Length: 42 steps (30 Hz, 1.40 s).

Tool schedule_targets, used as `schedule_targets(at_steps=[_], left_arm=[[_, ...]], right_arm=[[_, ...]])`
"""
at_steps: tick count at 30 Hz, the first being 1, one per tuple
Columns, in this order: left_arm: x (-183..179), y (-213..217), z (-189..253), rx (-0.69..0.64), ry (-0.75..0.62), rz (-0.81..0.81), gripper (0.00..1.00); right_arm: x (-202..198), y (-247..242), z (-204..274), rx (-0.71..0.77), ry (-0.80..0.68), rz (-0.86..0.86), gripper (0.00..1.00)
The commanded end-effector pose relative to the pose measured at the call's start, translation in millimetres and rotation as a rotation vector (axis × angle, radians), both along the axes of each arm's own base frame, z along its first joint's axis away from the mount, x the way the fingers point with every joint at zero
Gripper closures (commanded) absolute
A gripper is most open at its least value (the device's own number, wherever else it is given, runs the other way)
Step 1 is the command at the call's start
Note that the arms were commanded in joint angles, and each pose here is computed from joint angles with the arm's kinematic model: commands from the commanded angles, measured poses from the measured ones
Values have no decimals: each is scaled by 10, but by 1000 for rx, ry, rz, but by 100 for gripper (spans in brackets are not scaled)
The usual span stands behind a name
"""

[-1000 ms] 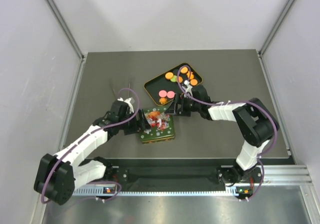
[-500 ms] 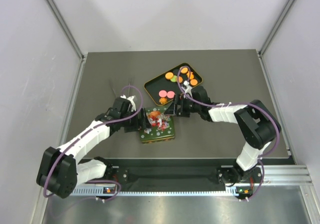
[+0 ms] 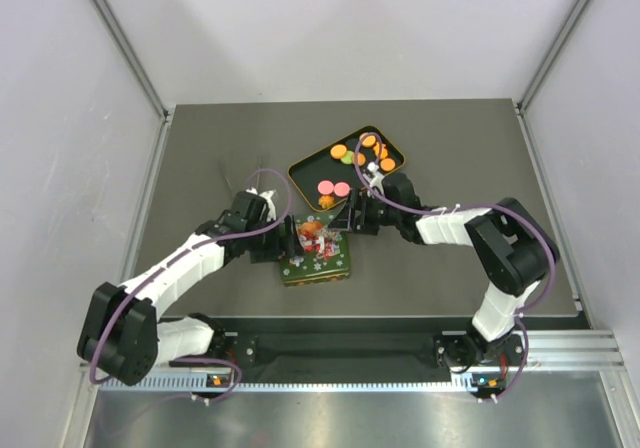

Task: Pack the cookies

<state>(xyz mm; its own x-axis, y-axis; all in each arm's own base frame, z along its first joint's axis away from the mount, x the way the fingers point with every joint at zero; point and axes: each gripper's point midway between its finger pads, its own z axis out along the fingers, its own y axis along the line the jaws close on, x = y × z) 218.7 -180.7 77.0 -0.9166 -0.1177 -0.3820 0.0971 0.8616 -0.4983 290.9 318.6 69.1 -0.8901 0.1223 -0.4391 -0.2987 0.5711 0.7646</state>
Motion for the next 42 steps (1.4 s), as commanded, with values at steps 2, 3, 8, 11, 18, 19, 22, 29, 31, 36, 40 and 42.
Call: schedule_targets(at_steps=[2,3,8,11,18,19,22,29,31,36,40,42], left_arm=[[128,-54,81,1,-47,-12,13],[127,-56,59,2,-41,-13,14],[139,-74,46,1,-37,-12,14],[140,-90,57,5,-40,-18,14],[155,-128,43,20,-31,-30,14],[151,-132,31,26,-30,-33,14],[172,-141,29,42,-32,-35,14],[174,-170,-2,76,-23,-46,14],[170,-157,-20,86,-20,-46,14],[167,-112,-44,109,-19,-37,14],[150,-81,-65,124,-15,-34,14],[151,-73,-63,125,-18,-30,14]], right_arm=[[-6,84,-2,25,-16,17,28],[-3,81,-26,23,-9,16,28],[-11,99,-83,30,13,17,31],[-19,96,-102,35,18,13,35],[-57,52,-184,48,43,3,46],[-49,66,-159,63,41,0,50],[-87,62,-195,72,53,4,56],[-144,31,-245,81,62,-4,73],[-157,20,-248,80,61,-5,73],[-134,-4,-116,92,37,-9,40],[-122,-65,-1,89,16,-13,25],[-111,-99,83,96,3,-19,23]])
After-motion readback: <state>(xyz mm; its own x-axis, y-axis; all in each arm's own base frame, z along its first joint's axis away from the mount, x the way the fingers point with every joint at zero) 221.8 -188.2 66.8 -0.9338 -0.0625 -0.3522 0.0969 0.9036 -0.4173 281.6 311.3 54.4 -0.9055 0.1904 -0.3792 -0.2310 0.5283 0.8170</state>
